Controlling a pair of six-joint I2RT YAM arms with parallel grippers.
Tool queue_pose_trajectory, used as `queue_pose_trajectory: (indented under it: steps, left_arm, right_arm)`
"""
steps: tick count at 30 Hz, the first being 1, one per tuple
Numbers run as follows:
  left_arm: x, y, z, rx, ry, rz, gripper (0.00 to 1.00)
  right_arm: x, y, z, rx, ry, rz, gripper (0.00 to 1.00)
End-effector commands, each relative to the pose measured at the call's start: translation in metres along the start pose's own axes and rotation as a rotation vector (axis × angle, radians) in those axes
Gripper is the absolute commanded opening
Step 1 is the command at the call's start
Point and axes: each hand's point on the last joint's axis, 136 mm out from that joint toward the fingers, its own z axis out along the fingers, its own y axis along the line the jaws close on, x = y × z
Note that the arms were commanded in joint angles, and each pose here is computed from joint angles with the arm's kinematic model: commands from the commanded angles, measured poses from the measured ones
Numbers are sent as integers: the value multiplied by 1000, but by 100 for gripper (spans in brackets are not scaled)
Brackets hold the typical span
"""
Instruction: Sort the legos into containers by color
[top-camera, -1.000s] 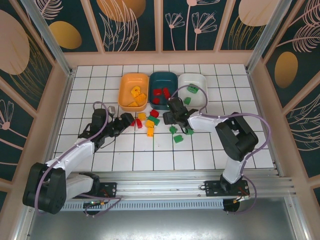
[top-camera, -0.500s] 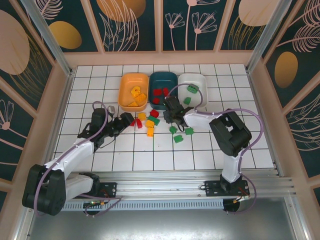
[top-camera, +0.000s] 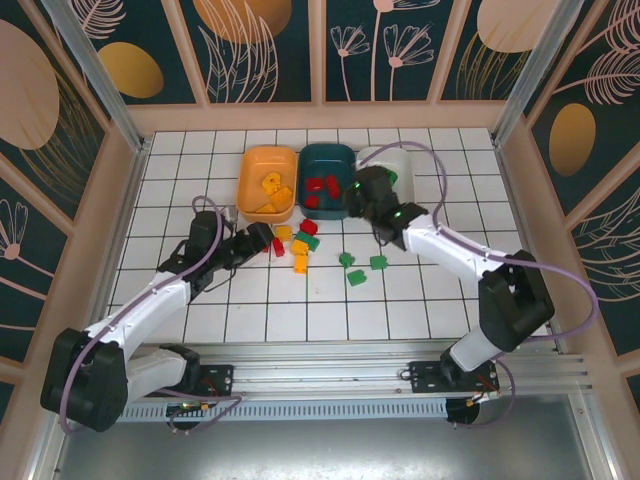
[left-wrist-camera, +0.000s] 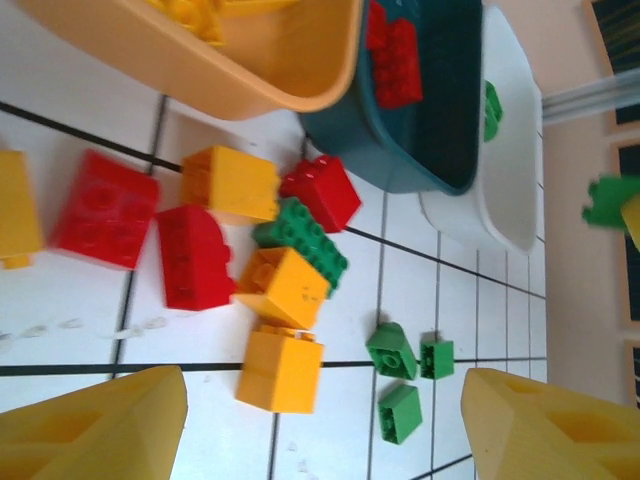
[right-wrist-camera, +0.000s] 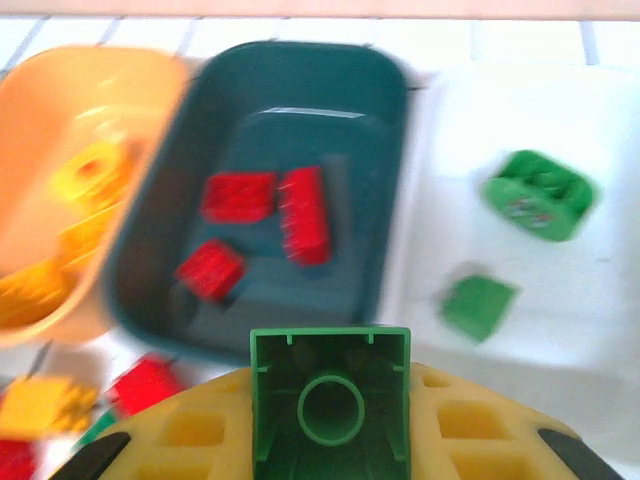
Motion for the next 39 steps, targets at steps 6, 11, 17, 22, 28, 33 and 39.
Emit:
queue_pose_trajectory:
  steps: [6, 11, 17, 22, 28, 33, 39]
  left_arm:
    - [-13, -28, 4, 21, -32, 29, 82]
    - [-28, -11, -9, -100, -115, 25, 96]
    - [-45, 8, -37, -135, -219, -10, 98]
    - [-58, 47, -51, -216, -257, -75, 99]
    - [-51, 126, -63, -496, -300, -238, 99]
    - [-31, 144, -46, -484, -223, -308, 98]
    - [-35, 133, -49, -423, -252, -305, 99]
  right_arm:
    - [10, -95, 74, 227, 152, 155, 25]
    - [1, -102, 84, 240, 163, 160, 53]
    - [-34, -81, 43, 210, 70, 154, 59]
    - [-13, -16, -2, 115, 26, 158, 59]
    - [49, 68, -39, 30, 34, 273, 61]
    - [88, 121, -27, -9, 126, 226, 63]
    - [134, 151, -10, 57, 235, 149, 66]
